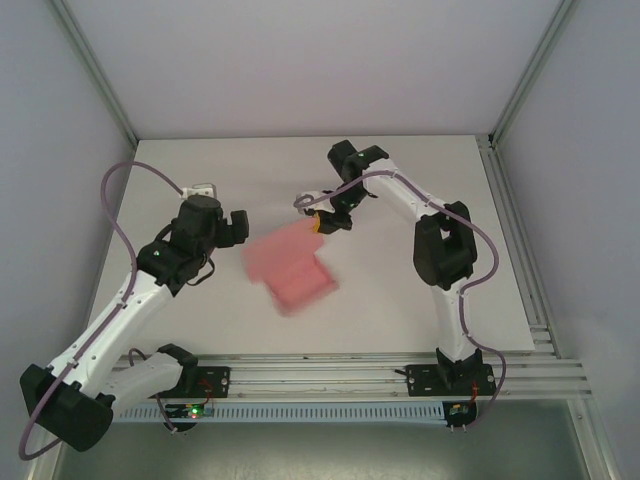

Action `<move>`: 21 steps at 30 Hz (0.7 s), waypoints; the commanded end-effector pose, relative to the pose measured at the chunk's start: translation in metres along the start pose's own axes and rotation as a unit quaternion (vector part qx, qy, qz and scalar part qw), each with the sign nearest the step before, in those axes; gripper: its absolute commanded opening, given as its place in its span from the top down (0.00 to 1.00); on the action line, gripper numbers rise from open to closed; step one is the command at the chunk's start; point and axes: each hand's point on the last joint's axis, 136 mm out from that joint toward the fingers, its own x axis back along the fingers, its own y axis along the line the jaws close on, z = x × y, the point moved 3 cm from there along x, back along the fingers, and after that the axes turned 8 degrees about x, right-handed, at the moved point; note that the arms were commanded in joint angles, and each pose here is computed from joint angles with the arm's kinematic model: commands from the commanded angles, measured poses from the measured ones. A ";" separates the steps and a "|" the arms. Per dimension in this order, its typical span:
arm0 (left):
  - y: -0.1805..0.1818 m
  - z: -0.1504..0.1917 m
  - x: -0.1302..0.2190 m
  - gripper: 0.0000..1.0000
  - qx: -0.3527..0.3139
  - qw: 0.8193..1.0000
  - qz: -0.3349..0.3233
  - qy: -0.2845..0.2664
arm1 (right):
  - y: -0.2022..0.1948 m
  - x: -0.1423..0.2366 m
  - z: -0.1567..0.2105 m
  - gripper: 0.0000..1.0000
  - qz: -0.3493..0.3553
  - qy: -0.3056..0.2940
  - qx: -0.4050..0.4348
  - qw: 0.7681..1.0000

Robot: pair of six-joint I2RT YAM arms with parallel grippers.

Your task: Assemble paper box

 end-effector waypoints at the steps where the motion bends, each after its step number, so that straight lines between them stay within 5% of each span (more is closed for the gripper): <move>1: -0.008 -0.012 0.007 0.00 0.007 1.000 0.022 -0.002 | 0.011 0.009 0.000 1.00 -0.018 0.001 0.005 1.000; 10: -0.057 -0.014 0.002 0.00 -0.063 0.981 0.179 0.034 | 0.043 0.060 0.023 1.00 0.083 -0.010 -0.025 0.996; 18: -0.100 0.051 -0.014 0.00 -0.233 0.865 0.423 0.135 | 0.084 0.087 0.055 1.00 0.109 -0.038 -0.068 0.991; 21: -0.113 0.051 -0.030 0.00 -0.253 0.841 0.455 0.149 | 0.092 0.090 0.049 1.00 0.098 -0.058 -0.050 0.992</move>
